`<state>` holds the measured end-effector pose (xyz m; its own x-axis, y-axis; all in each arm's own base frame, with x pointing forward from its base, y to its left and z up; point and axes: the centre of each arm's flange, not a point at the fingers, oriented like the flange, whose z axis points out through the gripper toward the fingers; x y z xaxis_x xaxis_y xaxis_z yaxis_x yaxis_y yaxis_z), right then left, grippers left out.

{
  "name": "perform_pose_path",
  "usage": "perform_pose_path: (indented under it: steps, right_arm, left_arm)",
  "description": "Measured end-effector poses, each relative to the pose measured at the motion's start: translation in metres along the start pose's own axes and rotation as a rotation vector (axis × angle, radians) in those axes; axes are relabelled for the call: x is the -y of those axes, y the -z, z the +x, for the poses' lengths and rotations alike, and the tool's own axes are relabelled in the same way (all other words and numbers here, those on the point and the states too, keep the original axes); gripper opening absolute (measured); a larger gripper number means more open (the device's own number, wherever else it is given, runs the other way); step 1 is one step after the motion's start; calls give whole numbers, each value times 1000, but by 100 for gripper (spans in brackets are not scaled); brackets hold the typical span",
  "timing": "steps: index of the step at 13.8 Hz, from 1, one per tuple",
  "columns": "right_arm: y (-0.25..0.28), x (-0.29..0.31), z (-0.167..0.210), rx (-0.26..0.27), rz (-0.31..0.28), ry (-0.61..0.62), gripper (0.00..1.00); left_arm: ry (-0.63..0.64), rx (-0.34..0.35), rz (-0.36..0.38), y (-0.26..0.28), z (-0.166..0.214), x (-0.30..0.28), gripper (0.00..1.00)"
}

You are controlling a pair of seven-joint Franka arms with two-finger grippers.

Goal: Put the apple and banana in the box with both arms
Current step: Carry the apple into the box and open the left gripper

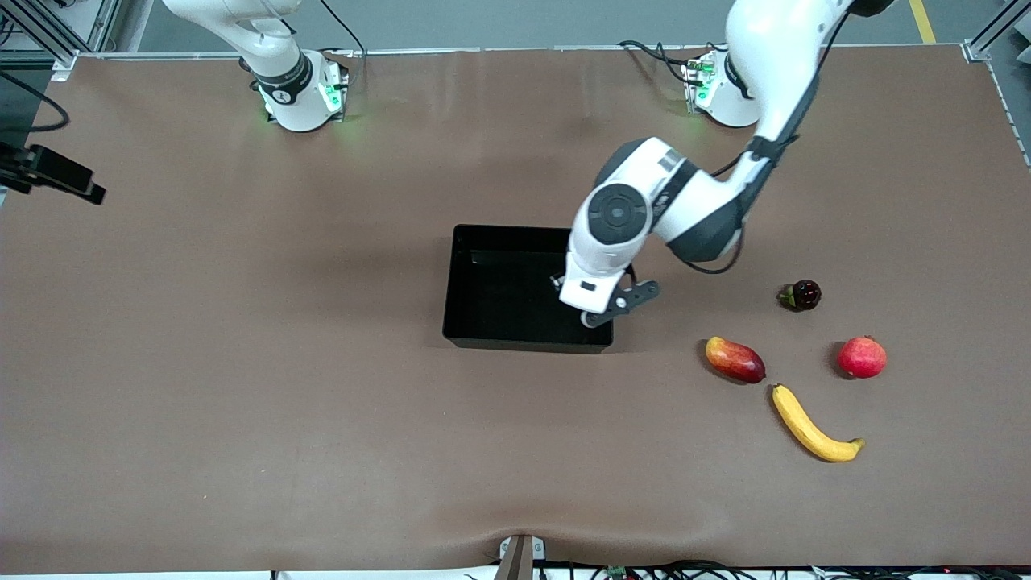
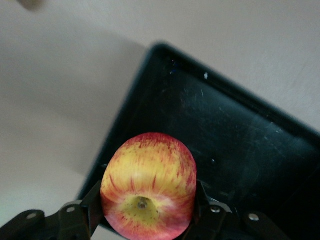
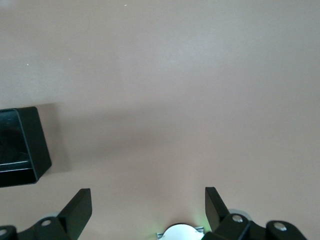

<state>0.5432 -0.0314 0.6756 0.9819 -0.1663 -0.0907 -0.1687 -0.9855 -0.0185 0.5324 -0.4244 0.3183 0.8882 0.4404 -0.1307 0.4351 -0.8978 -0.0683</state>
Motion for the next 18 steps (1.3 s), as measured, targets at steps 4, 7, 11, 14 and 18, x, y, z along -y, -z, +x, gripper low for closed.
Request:
perform_pose_path:
  steps: [4, 7, 11, 14, 18]
  right_arm:
    - [-1, -19, -24, -64, -6, 9, 100]
    - [-3, -18, -37, -86, -7, 17, 100]
    - [1, -17, -38, -102, -8, 23, 100]
    - [1, -19, -38, -102, -10, 39, 100]
    - [1, -21, -38, -102, -13, 89, 100]
  left_arm:
    - [-1, -22, -29, -86, -29, 0, 72]
    - [-12, -25, -15, -111, -31, 4, 72]
    - [-23, -23, -10, -115, -36, 2, 72]
    - [-27, -21, -5, -118, -38, 2, 79]
    - [-28, -27, 11, -102, -34, -5, 100]
